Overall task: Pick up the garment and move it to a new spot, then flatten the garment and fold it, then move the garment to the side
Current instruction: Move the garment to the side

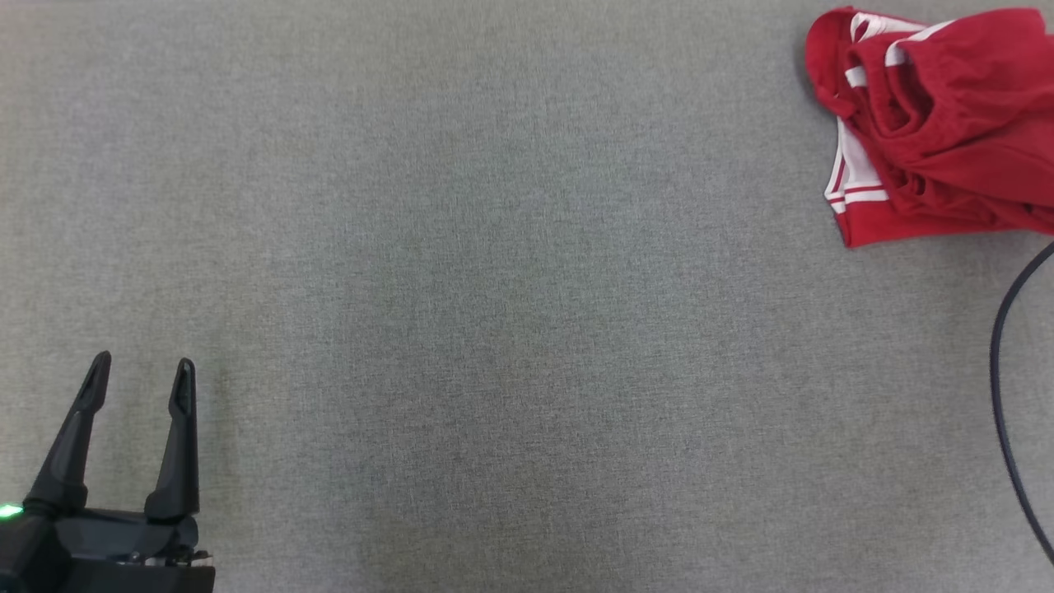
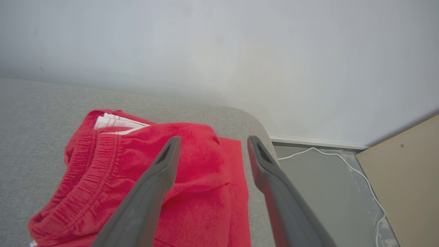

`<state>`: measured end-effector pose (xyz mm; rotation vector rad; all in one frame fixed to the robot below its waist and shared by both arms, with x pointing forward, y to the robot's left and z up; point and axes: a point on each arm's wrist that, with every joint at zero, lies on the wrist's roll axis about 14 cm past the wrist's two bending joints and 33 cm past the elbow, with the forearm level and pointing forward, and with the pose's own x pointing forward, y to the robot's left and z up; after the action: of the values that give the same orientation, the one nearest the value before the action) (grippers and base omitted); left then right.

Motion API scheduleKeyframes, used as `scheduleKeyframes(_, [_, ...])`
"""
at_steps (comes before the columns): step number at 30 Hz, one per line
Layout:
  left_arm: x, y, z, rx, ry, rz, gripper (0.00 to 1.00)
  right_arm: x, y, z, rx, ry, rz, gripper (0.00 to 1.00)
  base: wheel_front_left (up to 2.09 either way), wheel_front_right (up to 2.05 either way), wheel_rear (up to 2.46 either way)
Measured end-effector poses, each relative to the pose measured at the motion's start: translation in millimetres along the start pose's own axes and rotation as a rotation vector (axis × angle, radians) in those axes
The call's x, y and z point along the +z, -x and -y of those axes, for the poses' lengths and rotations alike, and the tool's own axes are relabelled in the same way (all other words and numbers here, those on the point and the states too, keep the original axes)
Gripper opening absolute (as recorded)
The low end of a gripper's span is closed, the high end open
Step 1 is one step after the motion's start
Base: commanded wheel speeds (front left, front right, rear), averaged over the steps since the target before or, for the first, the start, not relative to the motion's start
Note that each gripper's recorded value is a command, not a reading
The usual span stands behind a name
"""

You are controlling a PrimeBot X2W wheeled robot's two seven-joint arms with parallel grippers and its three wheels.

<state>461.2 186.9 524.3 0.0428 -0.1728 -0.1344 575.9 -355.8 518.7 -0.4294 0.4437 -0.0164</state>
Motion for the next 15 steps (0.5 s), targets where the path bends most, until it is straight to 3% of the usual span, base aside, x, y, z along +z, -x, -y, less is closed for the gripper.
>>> scheduleKeyframes(7, [11,10,-1,0.031,0.026,0.025,1.00,55,17,-11,0.023,-0.131,0.250,1.00,0.00,0.00,0.00])
scheduleKeyframes(15, [25,29,-4,0.070,0.043,0.041,1.00,84,47,-43,0.103,-0.269,0.423,1.00,0.00,0.00,0.00])
